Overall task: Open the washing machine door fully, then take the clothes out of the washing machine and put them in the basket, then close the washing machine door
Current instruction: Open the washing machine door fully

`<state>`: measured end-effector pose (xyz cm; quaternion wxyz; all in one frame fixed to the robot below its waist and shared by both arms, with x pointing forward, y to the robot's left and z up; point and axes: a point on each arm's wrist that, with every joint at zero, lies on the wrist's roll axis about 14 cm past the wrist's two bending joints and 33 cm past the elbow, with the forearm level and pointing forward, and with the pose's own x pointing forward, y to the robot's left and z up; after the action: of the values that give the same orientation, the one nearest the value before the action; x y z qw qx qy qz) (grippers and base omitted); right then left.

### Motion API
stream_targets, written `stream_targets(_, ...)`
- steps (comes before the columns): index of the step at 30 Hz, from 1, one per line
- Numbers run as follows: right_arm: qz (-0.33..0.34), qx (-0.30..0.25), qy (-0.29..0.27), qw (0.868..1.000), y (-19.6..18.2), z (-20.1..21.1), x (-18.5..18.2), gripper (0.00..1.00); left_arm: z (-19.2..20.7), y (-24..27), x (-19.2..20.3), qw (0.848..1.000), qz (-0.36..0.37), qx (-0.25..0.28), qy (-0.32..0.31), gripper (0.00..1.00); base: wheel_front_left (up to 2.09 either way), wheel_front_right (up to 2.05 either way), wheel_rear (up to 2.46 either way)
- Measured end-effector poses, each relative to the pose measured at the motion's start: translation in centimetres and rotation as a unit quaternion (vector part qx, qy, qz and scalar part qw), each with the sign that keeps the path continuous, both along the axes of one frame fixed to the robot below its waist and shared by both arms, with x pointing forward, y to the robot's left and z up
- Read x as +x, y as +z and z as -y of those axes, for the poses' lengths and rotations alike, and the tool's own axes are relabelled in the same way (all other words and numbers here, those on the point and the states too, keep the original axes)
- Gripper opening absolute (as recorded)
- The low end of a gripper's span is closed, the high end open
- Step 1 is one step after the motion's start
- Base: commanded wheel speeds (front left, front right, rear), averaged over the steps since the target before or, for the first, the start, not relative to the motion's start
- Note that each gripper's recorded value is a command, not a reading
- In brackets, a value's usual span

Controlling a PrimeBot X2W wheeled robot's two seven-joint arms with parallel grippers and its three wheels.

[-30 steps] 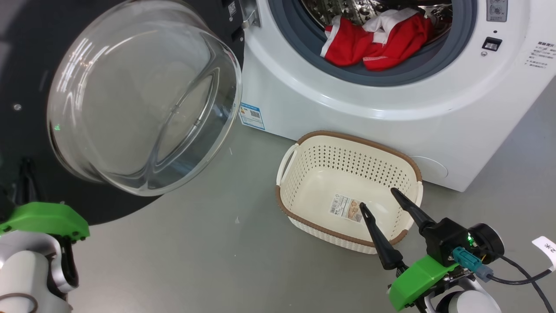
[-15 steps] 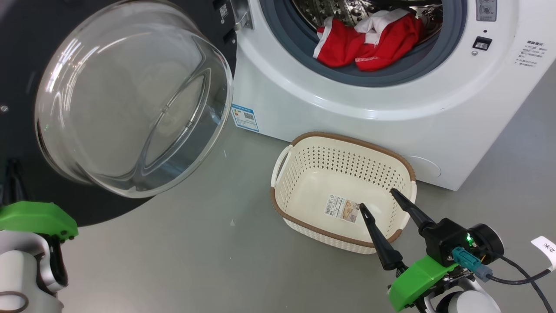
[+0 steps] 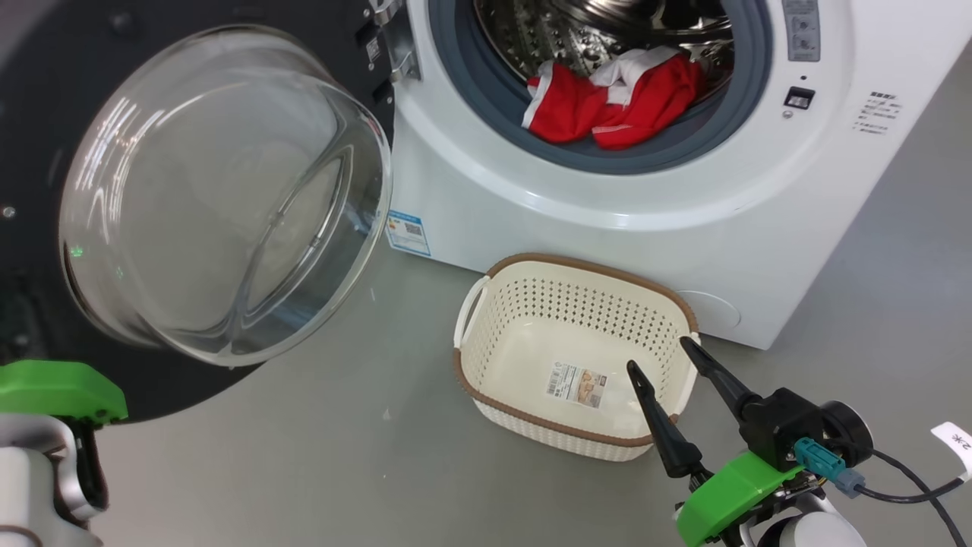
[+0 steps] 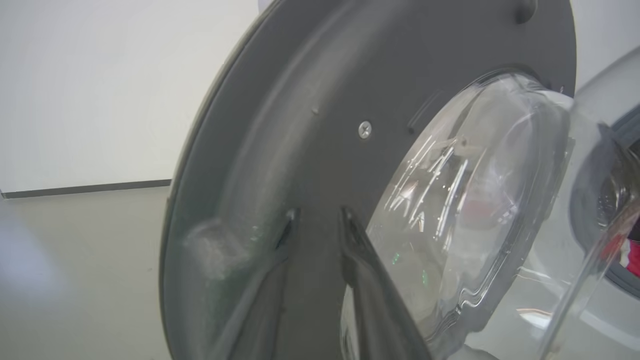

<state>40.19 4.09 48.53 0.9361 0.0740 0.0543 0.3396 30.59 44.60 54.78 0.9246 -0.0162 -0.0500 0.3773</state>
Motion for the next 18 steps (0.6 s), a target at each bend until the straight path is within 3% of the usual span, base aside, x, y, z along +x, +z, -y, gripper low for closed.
stream_targets(10,0.012,0.014,-0.035,0.999,0.7,2.2,-0.2,1.0,3.7,3.7,0.9,0.996,0.063,0.043,-0.053,1.0,0.0,0.0,0.0)
stream_targets(18,0.019,0.024,-0.081,0.996,1.1,5.2,0.0,1.0,9.4,8.2,2.9,0.981,0.118,0.071,-0.139,1.0,0.0,0.0,0.0)
